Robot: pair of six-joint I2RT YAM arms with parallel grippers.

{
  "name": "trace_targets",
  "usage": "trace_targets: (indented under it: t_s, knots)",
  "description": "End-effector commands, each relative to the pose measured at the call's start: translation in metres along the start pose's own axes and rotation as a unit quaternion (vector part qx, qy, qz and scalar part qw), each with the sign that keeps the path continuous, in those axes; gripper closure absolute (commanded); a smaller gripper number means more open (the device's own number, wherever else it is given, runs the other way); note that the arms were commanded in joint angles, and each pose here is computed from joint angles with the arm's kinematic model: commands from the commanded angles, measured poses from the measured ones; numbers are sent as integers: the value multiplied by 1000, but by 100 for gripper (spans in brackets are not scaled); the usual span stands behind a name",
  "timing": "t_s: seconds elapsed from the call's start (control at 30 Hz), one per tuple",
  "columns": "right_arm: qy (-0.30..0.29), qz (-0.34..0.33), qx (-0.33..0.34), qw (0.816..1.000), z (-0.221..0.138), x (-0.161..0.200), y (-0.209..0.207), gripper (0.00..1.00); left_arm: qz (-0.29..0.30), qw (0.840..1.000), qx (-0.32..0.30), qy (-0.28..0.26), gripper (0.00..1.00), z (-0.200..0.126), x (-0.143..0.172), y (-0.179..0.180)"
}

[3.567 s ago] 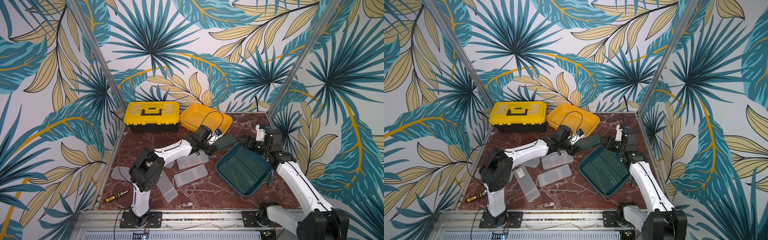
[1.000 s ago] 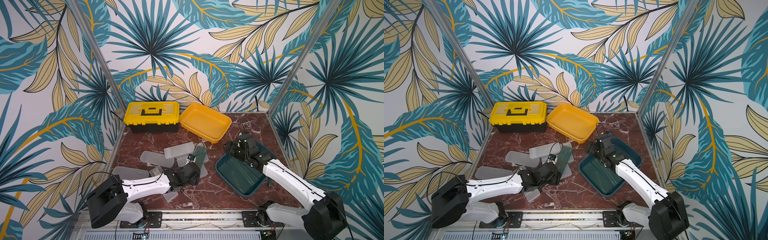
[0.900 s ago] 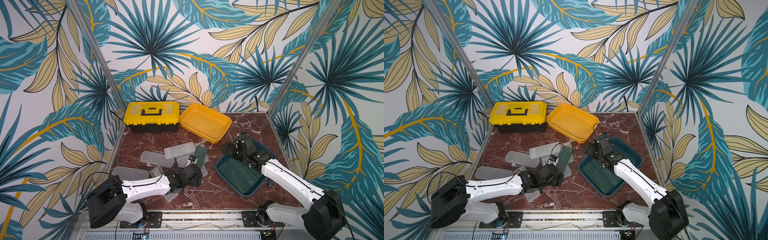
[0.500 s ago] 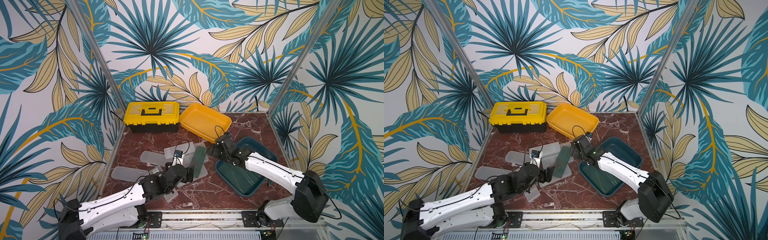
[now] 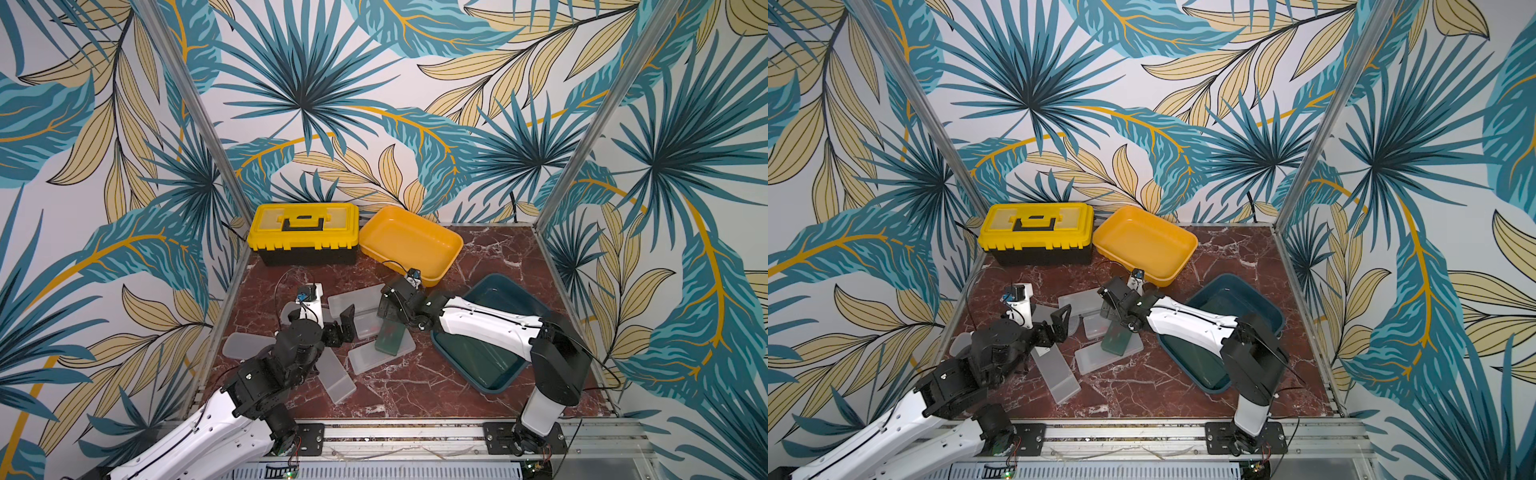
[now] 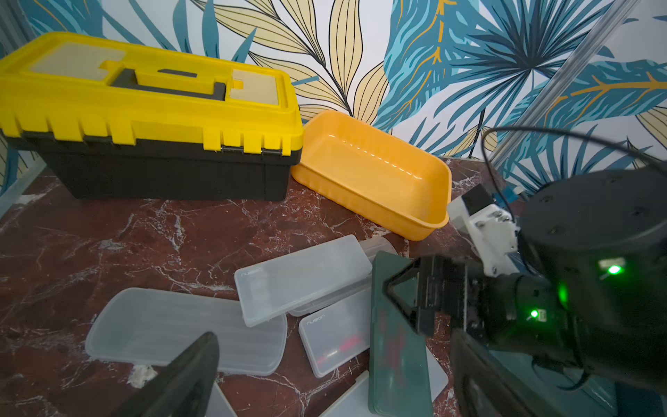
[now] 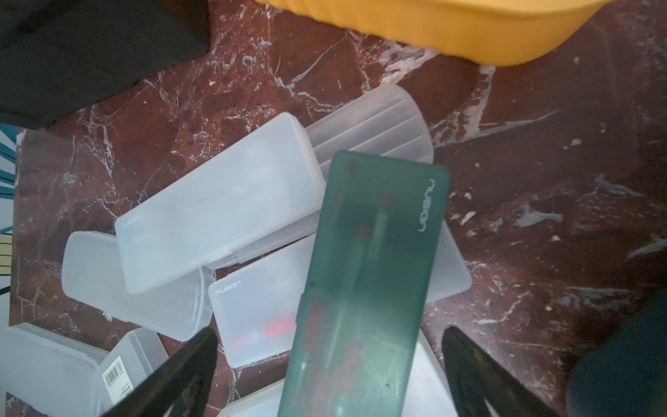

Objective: Place the pencil cases by color into the storage box
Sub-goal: Pick up the pencil case from the center of the board.

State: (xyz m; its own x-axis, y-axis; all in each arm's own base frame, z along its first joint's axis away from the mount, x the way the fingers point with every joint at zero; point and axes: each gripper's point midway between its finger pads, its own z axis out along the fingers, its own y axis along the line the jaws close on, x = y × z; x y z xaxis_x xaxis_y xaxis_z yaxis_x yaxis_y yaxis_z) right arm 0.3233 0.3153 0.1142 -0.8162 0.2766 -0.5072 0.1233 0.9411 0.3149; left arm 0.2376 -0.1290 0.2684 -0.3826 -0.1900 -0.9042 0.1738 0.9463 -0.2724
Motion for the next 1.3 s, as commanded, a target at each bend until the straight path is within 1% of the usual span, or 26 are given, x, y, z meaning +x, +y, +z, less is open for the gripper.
trace_targets:
  t_s: [0.0,0.13,0.27,0.6,1.0,1.27]
  knots:
    - [7,6,43,999,3,10,-10,3,13,1000,18,-16,0,-6,-28,-8]
    - [2,8,60,998,0,16,-10,3,15,999,22,-23,0,-5,-41,-10]
    - [3,5,71,997,-2,22,-9,3,13,999,35,-23,0,-4,-46,-14]
    - [8,10,84,996,4,33,-16,3,7,998,66,-16,0,-5,-42,-24]
    - [13,18,87,996,13,37,-19,5,2,996,83,-4,1,0,-33,-30]
    - [20,21,90,996,20,38,-21,10,-2,995,100,-7,1,-3,-34,-34]
